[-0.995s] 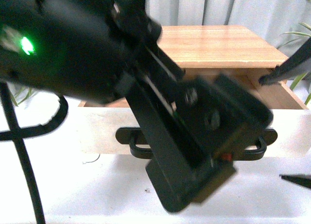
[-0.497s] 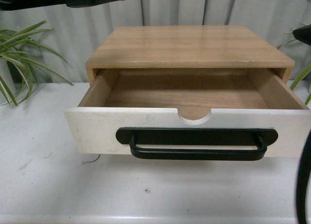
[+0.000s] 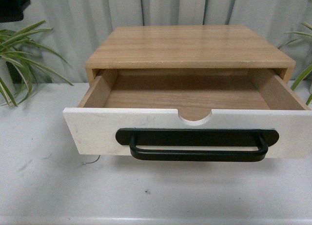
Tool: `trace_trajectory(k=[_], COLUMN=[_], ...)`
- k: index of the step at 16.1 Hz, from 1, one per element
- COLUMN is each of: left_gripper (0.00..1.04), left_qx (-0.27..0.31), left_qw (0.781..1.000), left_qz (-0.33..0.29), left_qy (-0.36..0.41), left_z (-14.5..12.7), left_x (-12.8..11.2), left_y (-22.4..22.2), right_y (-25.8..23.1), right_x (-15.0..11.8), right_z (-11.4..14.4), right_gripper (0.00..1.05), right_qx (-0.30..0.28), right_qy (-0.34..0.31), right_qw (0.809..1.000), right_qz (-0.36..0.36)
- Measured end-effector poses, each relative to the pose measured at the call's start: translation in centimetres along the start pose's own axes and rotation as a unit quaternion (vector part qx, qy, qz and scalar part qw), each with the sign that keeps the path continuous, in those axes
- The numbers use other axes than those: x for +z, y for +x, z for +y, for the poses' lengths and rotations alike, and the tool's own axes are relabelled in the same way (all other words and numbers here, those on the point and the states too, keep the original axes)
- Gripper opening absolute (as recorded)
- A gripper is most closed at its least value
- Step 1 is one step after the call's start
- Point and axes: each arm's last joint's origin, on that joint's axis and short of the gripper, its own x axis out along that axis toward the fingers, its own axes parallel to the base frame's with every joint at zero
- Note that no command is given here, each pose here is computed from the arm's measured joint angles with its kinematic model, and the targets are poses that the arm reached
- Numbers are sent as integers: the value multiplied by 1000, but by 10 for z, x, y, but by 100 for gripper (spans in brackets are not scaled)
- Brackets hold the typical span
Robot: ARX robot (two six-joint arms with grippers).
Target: Pull drawer
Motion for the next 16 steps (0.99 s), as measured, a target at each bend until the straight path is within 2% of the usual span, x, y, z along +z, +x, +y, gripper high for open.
trace_trajectory(k=[1, 3, 5, 7, 9, 16], left_gripper=[73, 40, 16, 11, 2, 2], left_qx=[1, 2, 3, 3, -3, 3], left_qw=[1000, 997, 998, 998, 998, 998], left_qz=[-24, -70, -56, -54, -55, -58], left_qy=[4, 9, 10, 10, 12, 13], left_z=[3, 13, 19, 20, 28, 32], left_x=[-11, -31, -51, -55, -61, -85], left_y=[-12, -46, -64, -68, -79, -119], right_y=[-15, -46, -61, -66, -76, -112], right_x=[-8, -22, -42, -46, -49, -71], right_z=[1, 2, 2, 2, 3, 4], right_gripper=[64, 31, 9, 2, 2, 2], right_qx=[-4, -8, -7, -7, -8, -8], right_qy=[0, 0, 0, 0, 1, 1], right_qw=[1000, 999, 1000, 1000, 999, 999], right_qz=[-21, -46, -26, -25, -34, -33])
